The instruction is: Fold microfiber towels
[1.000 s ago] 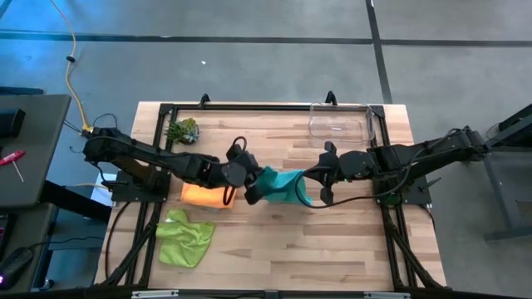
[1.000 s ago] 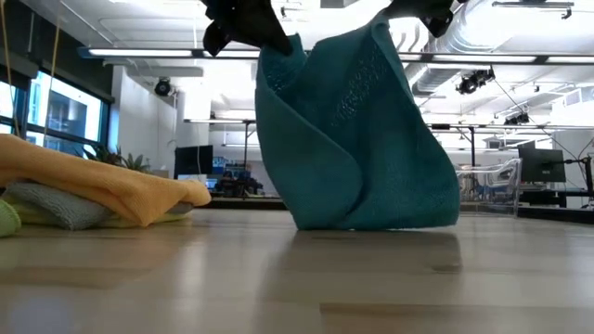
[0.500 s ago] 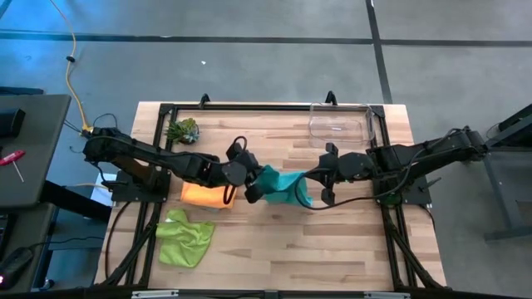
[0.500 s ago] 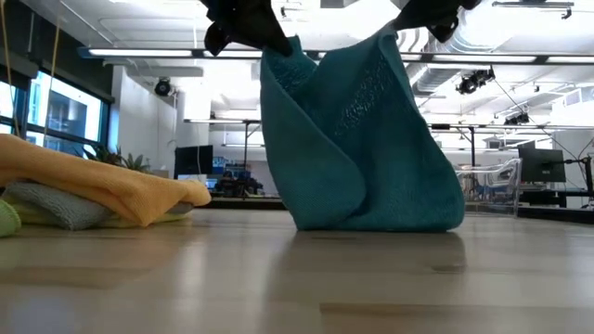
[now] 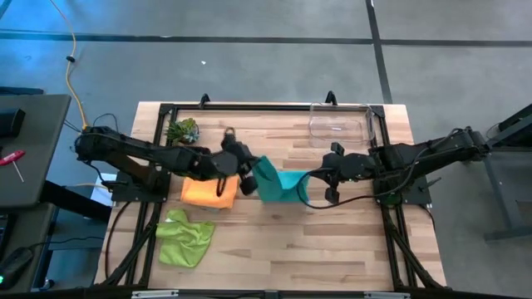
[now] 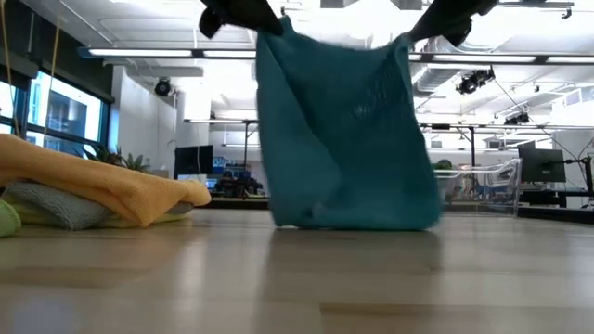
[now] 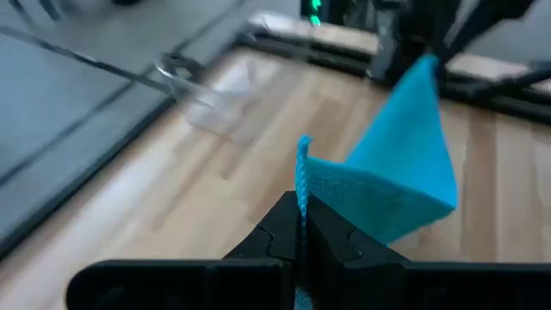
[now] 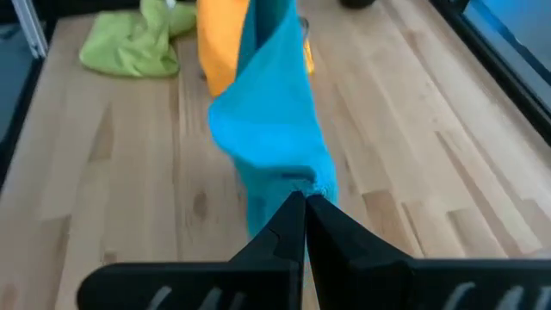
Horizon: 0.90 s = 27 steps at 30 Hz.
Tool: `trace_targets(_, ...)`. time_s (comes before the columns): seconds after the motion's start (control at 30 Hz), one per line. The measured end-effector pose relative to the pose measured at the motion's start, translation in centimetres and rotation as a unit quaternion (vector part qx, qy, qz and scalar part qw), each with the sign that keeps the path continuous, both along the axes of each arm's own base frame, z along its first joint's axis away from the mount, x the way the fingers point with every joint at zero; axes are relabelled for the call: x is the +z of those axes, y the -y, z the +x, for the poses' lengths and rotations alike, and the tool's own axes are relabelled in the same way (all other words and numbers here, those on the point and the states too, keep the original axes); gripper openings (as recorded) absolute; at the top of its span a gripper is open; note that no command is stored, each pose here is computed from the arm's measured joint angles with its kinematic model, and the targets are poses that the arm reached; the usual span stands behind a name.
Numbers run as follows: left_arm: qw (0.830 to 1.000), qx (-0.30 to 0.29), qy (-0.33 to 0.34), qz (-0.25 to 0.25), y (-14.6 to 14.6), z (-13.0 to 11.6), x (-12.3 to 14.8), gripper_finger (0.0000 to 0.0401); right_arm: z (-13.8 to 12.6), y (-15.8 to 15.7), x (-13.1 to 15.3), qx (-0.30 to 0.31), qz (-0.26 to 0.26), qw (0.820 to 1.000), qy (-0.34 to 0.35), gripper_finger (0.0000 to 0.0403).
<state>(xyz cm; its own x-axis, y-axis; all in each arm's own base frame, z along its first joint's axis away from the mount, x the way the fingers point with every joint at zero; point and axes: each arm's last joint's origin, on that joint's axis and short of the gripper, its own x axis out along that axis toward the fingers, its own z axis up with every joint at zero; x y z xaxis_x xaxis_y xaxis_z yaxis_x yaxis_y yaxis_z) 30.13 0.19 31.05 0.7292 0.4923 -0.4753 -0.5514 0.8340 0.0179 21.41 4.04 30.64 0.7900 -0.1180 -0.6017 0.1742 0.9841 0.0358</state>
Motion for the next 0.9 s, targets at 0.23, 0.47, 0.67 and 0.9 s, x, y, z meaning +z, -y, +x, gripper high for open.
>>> trace_targets(0.23,0.998,0.013,0.025,0.053,-2.2,-2.5,3.1,0.0,-1.9,1.1,3.2,-0.023,-0.049,0.998,0.04,0.0)
trace_targets(0.47,0.989,-0.003,-0.013,0.148,-4.9,-3.0,4.0,0.0,-2.1,2.7,6.6,-0.025,-0.145,0.989,0.018,0.0)
trace_targets(0.67,0.981,-0.008,-0.033,0.192,-7.0,-3.0,4.2,0.0,-2.4,3.7,9.2,-0.021,-0.179,0.984,0.012,0.0)
trace_targets(0.9,0.94,-0.087,-0.203,0.259,-5.6,-3.2,1.0,0.0,-2.9,2.6,9.0,0.002,-0.136,0.99,-0.021,0.0)
